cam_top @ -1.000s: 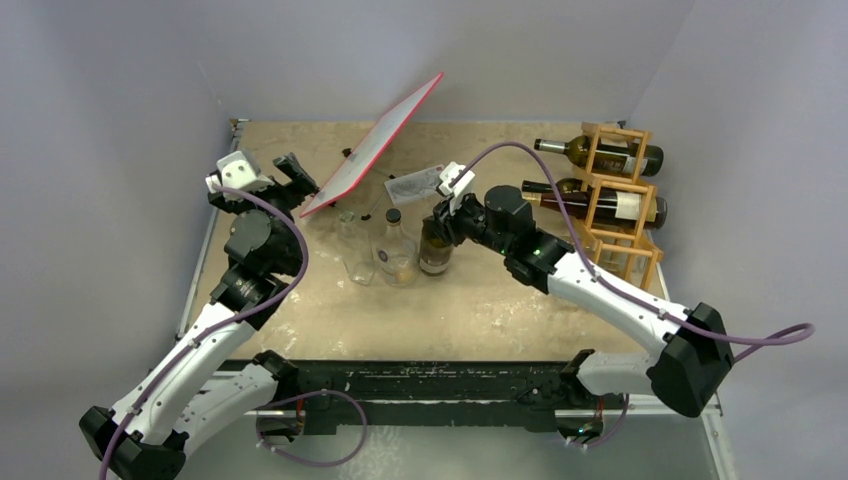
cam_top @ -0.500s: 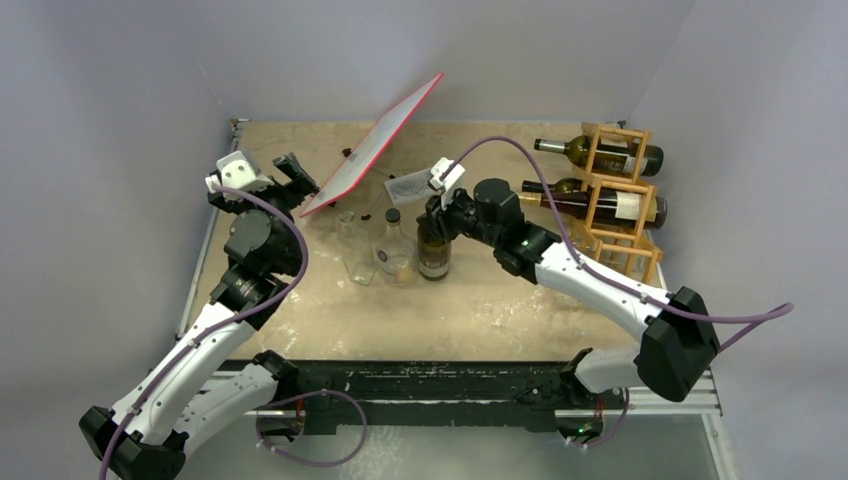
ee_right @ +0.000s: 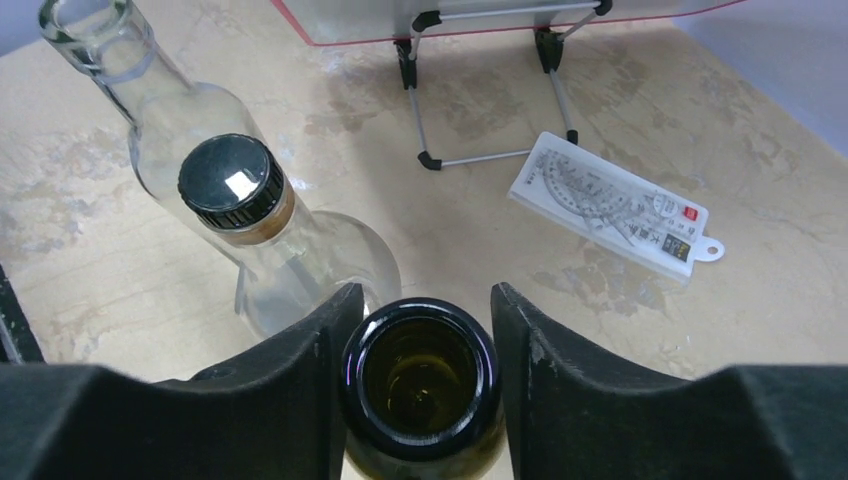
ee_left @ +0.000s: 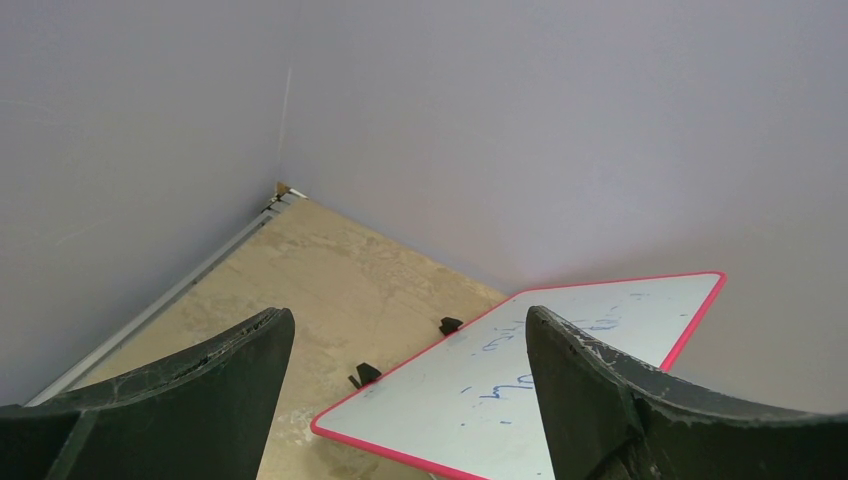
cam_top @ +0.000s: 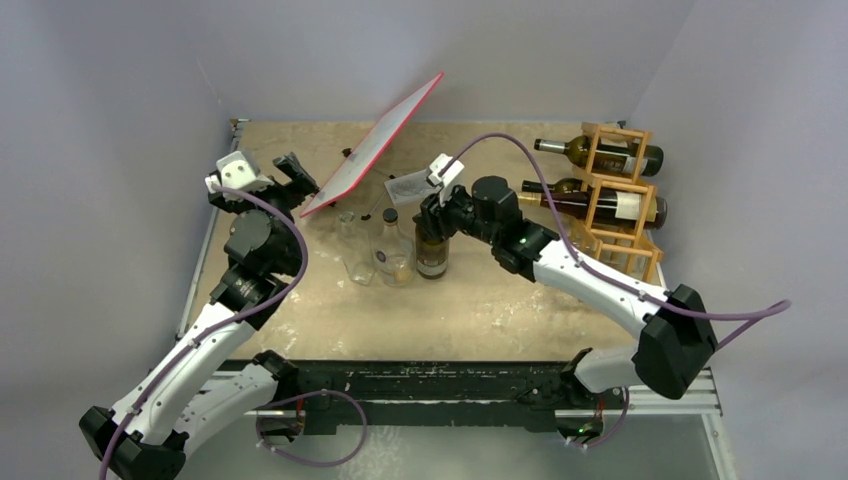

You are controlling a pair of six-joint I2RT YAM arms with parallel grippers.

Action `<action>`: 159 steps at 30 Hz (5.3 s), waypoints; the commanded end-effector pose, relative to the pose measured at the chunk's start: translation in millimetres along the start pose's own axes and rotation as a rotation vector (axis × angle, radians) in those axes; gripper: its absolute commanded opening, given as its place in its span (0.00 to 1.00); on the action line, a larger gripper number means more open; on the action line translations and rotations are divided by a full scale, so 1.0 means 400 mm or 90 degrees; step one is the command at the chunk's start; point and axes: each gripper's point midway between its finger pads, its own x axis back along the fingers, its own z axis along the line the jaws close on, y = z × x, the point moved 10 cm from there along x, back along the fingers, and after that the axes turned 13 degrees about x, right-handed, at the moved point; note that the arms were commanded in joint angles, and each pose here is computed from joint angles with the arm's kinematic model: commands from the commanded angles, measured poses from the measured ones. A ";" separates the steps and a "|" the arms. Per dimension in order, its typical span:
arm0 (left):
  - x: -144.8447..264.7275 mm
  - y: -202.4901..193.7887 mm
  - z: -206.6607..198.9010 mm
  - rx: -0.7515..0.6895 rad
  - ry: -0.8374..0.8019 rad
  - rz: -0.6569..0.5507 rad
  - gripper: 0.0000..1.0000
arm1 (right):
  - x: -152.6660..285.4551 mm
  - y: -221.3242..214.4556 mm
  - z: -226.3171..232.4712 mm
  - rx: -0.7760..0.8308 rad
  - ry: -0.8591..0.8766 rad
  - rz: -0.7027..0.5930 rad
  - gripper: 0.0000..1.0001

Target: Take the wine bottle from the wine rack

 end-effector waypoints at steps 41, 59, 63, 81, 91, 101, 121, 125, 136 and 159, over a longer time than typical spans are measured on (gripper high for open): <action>0.012 0.046 -0.022 0.038 -0.020 -0.025 0.85 | 0.422 0.072 -0.069 0.159 -0.222 0.135 1.00; 0.008 0.041 -0.027 0.029 -0.018 -0.019 0.85 | 0.399 -0.185 -0.072 0.313 -0.306 0.528 1.00; 0.008 0.037 -0.027 0.029 -0.020 -0.016 0.85 | 0.392 -0.133 -0.092 0.288 -0.345 0.455 1.00; 0.011 0.037 -0.028 0.024 -0.018 -0.016 0.85 | 0.287 -0.003 -0.418 0.371 -0.437 0.454 1.00; 0.012 0.045 -0.030 0.029 -0.022 -0.019 0.85 | 0.219 -0.053 -0.614 0.442 -0.431 0.514 0.97; 0.011 0.047 -0.035 0.038 -0.022 -0.013 0.85 | 0.136 -0.159 -0.700 0.510 -0.308 0.593 0.90; 0.047 0.038 -0.052 0.030 -0.029 0.000 0.84 | 0.047 -0.277 -0.796 0.549 -0.326 0.694 0.83; 0.051 0.042 -0.052 0.034 -0.030 -0.002 0.84 | 0.064 -0.282 -0.803 0.544 -0.338 0.705 0.79; 0.050 0.043 -0.048 0.027 -0.025 -0.006 0.84 | 0.061 -0.302 -0.805 0.541 -0.336 0.709 0.59; 0.045 0.032 -0.056 0.015 -0.031 0.001 0.84 | -0.008 -0.308 -0.722 0.544 -0.287 0.661 0.08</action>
